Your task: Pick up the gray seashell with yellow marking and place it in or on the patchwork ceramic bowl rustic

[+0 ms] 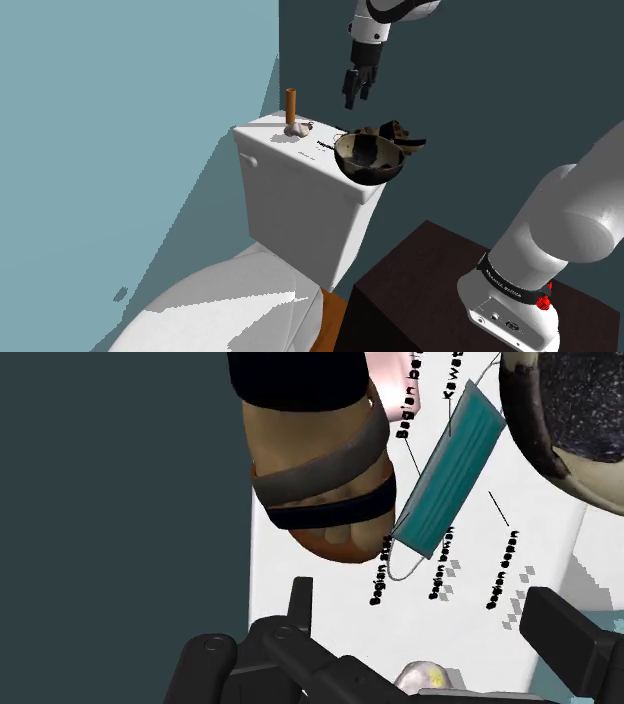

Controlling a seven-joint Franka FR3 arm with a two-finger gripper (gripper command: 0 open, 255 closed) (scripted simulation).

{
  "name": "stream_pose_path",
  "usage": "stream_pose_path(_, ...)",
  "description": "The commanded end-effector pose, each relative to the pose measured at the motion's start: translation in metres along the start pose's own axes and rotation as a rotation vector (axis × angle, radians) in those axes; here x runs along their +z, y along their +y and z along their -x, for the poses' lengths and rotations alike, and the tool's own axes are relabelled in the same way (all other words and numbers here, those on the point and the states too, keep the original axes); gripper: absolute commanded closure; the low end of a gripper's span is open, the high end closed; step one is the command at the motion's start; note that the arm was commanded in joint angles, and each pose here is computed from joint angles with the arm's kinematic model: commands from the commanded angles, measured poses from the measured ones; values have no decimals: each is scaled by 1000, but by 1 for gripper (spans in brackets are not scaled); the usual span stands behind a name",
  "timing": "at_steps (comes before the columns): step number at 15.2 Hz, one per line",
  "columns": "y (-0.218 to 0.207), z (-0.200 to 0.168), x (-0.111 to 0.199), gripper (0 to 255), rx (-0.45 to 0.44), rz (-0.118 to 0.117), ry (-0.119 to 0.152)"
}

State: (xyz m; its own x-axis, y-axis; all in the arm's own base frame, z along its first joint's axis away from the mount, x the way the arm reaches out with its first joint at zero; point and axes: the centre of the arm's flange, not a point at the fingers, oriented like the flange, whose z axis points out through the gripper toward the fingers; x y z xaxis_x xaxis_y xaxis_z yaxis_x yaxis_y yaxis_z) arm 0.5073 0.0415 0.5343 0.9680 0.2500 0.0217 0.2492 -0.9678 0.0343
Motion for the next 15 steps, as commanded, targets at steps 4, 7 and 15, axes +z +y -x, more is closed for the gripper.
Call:
stream_pose_path(4, -14, -62, 25, 0, -84, -14, -6)
stream_pose_path(7, -24, -98, 40, 0, -133, -22, -10)
stream_pose_path(15, -51, -168, 77, 0, -234, -38, -18)
